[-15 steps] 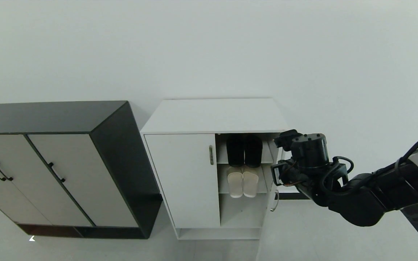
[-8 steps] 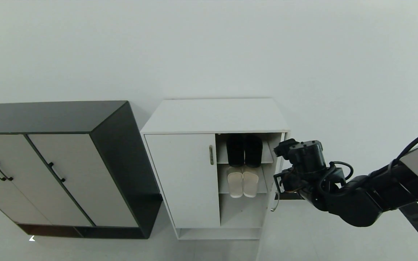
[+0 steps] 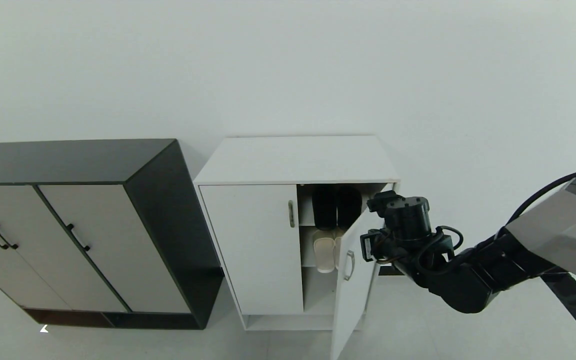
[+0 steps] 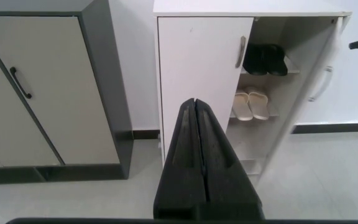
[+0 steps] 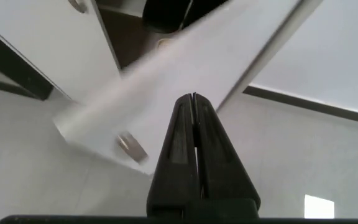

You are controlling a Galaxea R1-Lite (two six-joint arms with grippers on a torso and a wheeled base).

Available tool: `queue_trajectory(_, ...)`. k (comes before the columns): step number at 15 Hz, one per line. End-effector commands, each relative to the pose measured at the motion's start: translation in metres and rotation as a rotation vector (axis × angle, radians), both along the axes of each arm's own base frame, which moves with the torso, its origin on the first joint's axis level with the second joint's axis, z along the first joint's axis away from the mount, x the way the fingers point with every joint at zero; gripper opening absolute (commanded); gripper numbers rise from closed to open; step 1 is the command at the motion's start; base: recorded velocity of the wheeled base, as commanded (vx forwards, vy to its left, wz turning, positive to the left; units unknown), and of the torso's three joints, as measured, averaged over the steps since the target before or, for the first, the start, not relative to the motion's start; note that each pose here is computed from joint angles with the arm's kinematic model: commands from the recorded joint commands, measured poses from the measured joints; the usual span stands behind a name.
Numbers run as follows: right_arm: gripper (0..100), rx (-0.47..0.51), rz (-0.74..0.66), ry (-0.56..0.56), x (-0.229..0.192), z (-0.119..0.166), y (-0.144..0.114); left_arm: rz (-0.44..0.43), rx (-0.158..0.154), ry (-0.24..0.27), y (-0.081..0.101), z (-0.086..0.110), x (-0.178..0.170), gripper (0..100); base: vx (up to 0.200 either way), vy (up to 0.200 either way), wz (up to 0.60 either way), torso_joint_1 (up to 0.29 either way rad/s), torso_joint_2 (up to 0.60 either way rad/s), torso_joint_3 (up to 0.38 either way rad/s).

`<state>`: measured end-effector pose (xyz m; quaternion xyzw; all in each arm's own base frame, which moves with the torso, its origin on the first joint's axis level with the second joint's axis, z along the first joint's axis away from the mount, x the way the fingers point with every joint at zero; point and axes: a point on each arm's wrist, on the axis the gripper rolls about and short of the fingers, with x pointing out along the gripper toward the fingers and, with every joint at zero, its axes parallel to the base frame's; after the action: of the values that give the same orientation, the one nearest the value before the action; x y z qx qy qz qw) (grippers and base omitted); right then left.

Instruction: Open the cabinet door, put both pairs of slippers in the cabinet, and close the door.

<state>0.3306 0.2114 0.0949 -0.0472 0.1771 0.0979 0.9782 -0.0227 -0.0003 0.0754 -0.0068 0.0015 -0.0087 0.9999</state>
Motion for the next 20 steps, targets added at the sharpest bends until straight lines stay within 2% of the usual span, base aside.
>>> queue_trajectory(1,0,0.007,0.005,0.000,0.001,-0.001,0.000,0.001,0.000,0.002,0.000,0.000,0.000,0,0.000,0.000,0.00,0.000,0.00,0.000)
queue_trajectory(8,0,0.075,0.176,0.006,-0.016,-0.017,-0.006,0.001,-0.002,0.002,0.000,0.000,0.000,0,0.000,0.000,0.00,0.000,0.00,0.000)
queue_trajectory(10,0,0.064,0.212,-0.005,-0.018,-0.024,-0.008,0.001,-0.002,0.002,0.000,0.000,0.000,0,0.000,0.000,0.00,0.000,0.00,0.000)
queue_trajectory(18,0,0.090,0.296,-0.011,-0.026,-0.030,-0.010,-0.001,-0.002,0.002,0.000,0.000,0.000,0,0.200,0.000,0.00,0.002,0.00,0.004)
queue_trajectory(20,0,0.097,0.305,-0.017,-0.026,-0.033,-0.010,-0.001,-0.002,0.002,0.000,0.000,0.000,0,0.000,0.000,0.00,0.000,0.00,0.000)
